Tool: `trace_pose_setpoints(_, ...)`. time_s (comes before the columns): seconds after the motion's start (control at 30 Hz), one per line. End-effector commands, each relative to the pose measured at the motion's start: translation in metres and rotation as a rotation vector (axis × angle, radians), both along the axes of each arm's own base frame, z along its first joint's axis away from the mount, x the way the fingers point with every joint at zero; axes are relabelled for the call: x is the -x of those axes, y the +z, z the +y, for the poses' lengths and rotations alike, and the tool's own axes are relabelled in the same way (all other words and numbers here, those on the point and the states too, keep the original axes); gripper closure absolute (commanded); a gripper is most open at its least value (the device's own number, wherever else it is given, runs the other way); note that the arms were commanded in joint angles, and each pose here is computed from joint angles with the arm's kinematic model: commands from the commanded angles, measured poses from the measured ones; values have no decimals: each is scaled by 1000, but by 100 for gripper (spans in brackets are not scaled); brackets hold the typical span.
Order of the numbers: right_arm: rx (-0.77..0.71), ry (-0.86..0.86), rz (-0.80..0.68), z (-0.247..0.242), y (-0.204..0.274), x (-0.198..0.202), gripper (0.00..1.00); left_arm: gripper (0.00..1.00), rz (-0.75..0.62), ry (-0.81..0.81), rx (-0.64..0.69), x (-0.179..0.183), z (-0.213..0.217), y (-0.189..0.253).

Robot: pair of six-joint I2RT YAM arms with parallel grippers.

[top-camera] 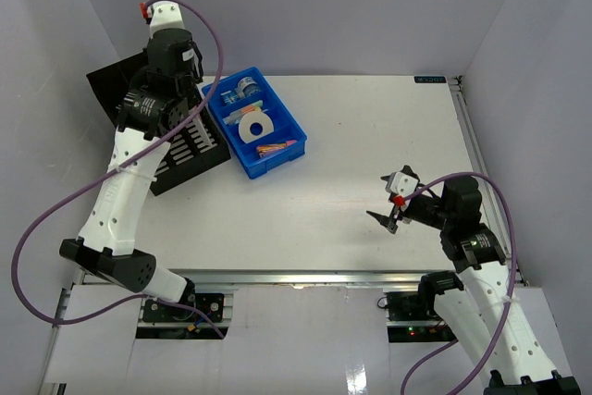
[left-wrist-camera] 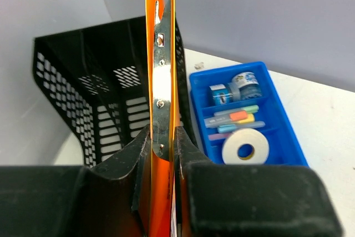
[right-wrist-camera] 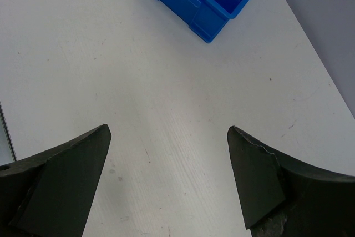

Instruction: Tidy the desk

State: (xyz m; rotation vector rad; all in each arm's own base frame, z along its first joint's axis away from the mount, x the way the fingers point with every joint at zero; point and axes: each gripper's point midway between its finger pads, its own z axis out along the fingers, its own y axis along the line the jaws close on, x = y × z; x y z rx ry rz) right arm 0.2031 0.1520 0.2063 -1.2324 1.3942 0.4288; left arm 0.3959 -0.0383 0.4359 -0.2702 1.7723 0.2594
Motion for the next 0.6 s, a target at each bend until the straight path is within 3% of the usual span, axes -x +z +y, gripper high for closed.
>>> trace_pose_setpoints(0.0, -7, -3, -23, 0, 3, -4, 8, 100, -41, -88, 104, 4, -11, 8)
trace_pose_setpoints(0.57, -7, 1, -11, 1, 1, -4, 8, 100, 20, -71, 192, -37, 26, -22)
